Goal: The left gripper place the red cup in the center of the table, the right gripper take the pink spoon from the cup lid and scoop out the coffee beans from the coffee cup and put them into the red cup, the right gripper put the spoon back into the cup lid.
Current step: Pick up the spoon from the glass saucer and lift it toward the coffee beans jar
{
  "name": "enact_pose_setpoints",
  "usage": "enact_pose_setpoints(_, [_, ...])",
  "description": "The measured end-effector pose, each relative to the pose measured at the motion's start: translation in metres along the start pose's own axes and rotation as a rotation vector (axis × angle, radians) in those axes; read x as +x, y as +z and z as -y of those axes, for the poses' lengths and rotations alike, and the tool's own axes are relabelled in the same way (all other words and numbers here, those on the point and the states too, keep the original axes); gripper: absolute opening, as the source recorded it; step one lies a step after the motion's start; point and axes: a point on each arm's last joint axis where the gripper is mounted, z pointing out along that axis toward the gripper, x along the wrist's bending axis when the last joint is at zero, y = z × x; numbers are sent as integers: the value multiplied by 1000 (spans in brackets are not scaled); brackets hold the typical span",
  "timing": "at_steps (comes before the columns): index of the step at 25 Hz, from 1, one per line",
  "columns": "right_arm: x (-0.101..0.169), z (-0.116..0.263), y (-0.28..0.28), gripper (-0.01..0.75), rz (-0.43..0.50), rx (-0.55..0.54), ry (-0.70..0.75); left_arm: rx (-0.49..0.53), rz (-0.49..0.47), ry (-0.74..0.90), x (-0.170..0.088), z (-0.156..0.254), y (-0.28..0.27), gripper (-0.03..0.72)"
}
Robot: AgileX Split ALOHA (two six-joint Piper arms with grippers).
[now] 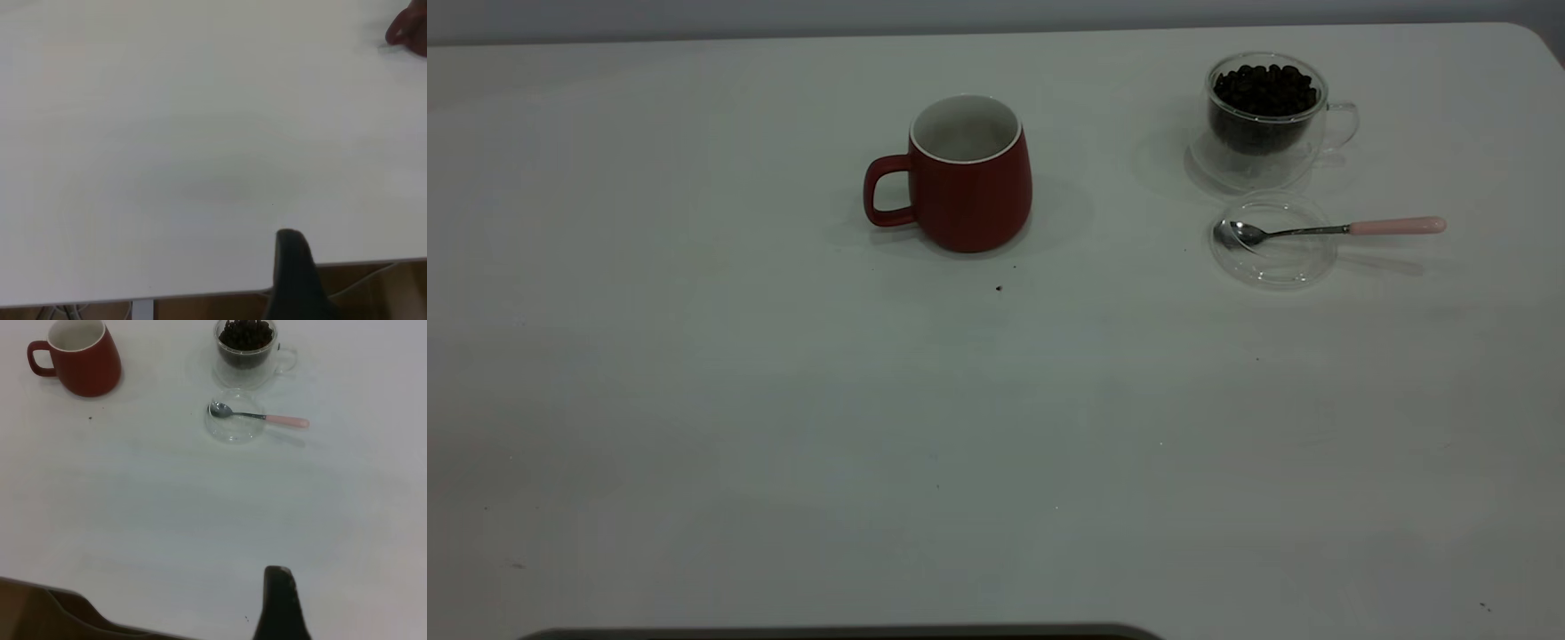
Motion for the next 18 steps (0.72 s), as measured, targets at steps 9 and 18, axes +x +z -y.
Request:
enact_pose_setpoints(9, [0,0,0,586,0,0,0,0,0,-2,0,0,0,538])
enact_pose_setpoints(18, [4,-1,0,586,-41,-13,20,0,0,-2,0,0,0,538])
